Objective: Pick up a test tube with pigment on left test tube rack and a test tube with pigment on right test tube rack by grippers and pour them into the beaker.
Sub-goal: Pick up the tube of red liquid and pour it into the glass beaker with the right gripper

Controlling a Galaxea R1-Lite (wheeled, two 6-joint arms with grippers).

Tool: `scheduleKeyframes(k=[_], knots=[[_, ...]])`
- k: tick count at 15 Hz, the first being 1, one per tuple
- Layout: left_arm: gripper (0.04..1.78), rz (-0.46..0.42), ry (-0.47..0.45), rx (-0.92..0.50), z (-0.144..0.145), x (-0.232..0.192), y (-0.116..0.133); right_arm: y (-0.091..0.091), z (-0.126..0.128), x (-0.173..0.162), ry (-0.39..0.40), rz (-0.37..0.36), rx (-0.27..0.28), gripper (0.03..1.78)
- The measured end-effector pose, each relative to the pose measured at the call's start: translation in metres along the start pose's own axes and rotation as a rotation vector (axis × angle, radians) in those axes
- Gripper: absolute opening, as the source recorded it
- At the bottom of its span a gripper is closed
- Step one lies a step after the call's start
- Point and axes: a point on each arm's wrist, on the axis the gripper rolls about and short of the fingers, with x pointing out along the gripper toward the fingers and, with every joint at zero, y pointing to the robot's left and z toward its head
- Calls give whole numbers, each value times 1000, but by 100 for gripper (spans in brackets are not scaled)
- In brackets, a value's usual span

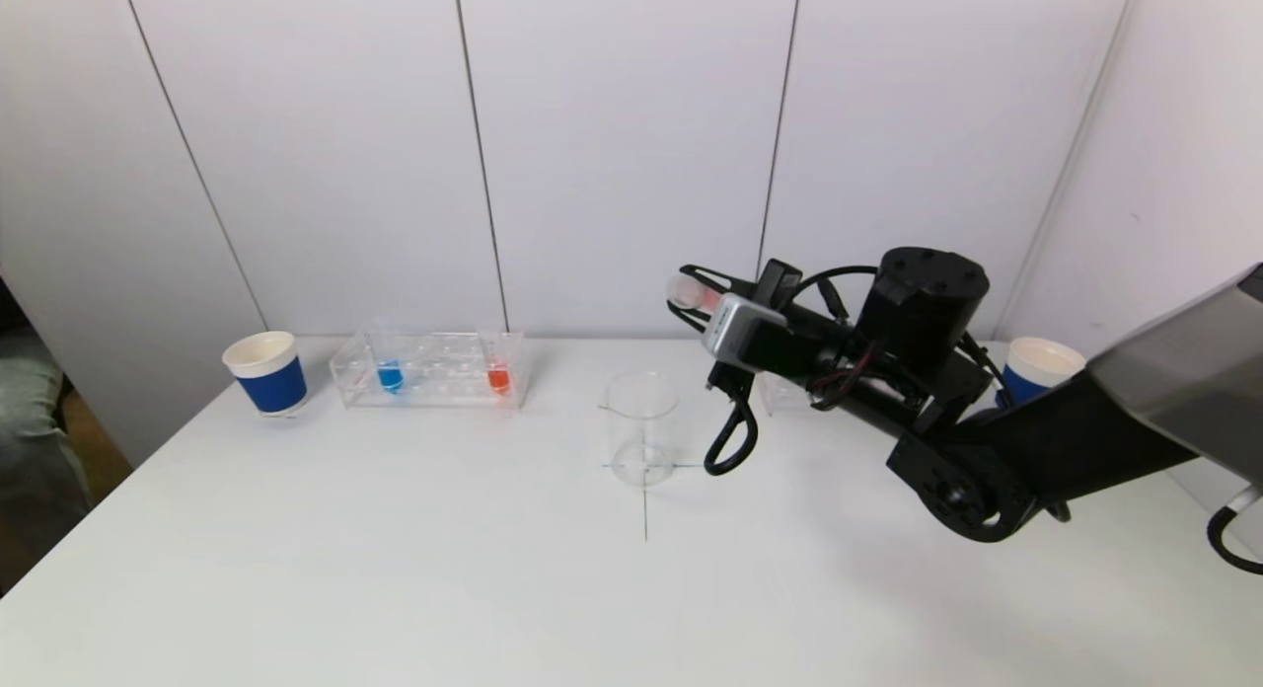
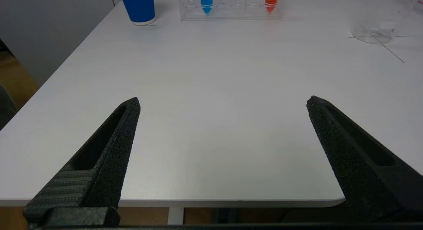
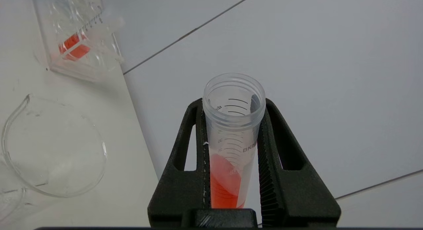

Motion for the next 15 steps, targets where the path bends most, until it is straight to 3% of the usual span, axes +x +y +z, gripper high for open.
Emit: scheduleKeyframes(k=[8, 15], knots=[[176, 0, 0, 0, 0, 0, 0, 16, -19, 4, 42, 40, -84, 47], [176, 0, 0, 0, 0, 0, 0, 30, -26, 11, 58, 70, -124, 47]])
